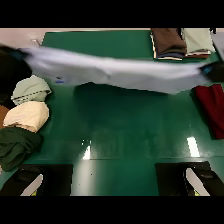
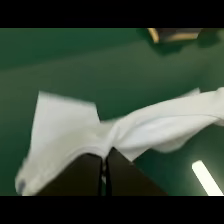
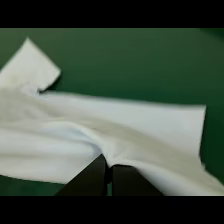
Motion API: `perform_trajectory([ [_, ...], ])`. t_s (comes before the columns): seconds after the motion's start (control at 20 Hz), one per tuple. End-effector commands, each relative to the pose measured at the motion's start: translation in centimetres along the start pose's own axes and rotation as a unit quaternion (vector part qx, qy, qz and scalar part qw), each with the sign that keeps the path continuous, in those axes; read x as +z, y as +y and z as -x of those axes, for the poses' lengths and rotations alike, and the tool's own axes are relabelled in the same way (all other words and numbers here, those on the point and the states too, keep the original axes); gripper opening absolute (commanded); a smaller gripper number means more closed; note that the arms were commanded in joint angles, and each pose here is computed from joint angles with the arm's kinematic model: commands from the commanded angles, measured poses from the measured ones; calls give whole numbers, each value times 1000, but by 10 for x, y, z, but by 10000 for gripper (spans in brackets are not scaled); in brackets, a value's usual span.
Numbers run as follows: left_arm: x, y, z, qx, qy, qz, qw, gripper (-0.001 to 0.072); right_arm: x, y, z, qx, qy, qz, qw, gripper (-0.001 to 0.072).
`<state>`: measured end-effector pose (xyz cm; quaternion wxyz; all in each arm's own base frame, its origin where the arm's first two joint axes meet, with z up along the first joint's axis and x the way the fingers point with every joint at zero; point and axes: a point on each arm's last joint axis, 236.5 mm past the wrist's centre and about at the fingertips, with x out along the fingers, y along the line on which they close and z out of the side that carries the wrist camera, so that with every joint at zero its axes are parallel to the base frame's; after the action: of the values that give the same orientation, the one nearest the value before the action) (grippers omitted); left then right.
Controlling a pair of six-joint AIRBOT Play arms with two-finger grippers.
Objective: Fold the shirts.
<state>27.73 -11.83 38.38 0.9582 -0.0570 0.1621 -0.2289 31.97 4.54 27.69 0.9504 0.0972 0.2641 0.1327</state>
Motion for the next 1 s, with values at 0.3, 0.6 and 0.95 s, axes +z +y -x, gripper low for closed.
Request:
perform_trajectory([
  [0.3,121,-41,145,32,-212,-86,973,23,88,71,120,12,-96,84,992,17],
  [0.6,44,51,-14,102,25,-56,993,24,58,21,22,22,64,8,998,17],
  [0.95,-183,135,-218,88,331,49,938,24,-98,-69,-145,25,317,-142,937,17],
])
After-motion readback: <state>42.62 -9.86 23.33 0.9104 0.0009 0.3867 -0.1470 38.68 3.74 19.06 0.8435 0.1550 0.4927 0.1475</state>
